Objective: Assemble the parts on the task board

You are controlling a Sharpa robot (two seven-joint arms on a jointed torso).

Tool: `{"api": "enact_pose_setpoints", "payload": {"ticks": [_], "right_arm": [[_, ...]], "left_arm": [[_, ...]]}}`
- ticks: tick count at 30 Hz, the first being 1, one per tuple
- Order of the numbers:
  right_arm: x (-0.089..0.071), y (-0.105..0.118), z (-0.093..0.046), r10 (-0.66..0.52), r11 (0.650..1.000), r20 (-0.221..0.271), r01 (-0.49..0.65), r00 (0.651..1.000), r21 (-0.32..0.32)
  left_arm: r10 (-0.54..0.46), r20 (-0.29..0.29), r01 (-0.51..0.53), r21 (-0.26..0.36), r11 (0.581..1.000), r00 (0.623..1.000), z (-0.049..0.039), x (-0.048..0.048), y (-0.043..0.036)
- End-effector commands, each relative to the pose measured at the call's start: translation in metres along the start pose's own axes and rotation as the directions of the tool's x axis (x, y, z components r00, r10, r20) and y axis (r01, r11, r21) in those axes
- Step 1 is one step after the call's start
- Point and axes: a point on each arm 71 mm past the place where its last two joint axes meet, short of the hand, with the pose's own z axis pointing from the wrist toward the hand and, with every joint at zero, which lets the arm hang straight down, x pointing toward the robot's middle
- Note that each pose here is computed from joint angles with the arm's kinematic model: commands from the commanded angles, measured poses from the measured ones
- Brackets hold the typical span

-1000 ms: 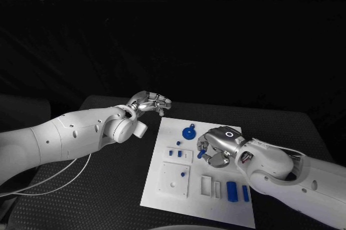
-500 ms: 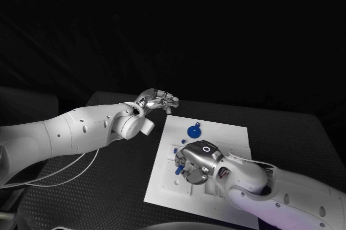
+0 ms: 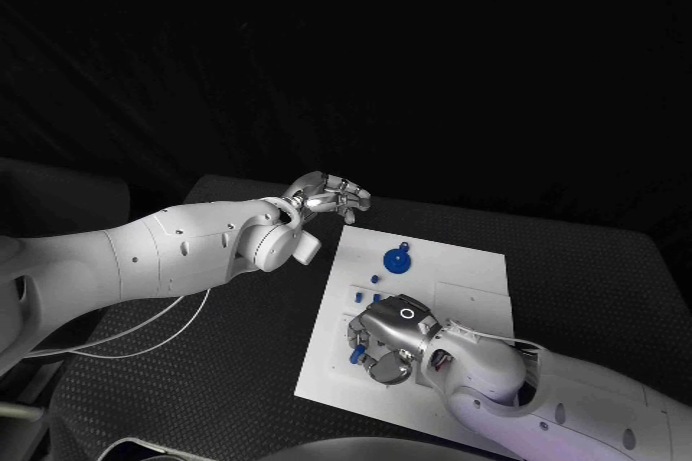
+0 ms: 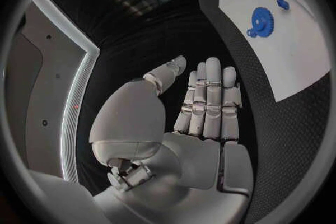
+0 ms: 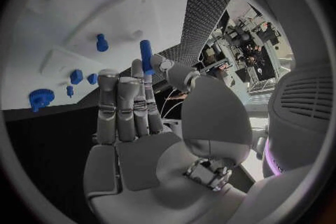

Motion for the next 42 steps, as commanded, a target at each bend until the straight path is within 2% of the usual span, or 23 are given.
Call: {"api": "enact_pose_setpoints", "payload": {"ticks": [1,18,34,42], "right_arm": [[0.003,-0.001,0.0,-0.04,0.999,-0.013,0.04,0.999,-0.015],[0.005,-0.008,-0.004,-0.068,0.998,-0.032,0.069,0.997,0.003],[0.016,-0.005,-0.003,-0.09,0.996,-0.107,0.088,0.99,-0.02],[0.017,-0.001,0.0,-0.13,0.991,-0.103,0.128,0.986,-0.029]], "left_arm": [[-0.011,-0.015,0.011,0.008,1.0,1.0,0.0005,0.0025,-0.0019],[-0.011,-0.014,0.011,0.006,1.0,1.0,0.0,0.0014,-0.0016],[-0.011,-0.015,0.011,0.007,1.0,1.0,0.0001,0.0019,-0.0017],[-0.011,-0.015,0.012,0.007,1.0,1.0,0.0001,0.002,-0.0017]]}}
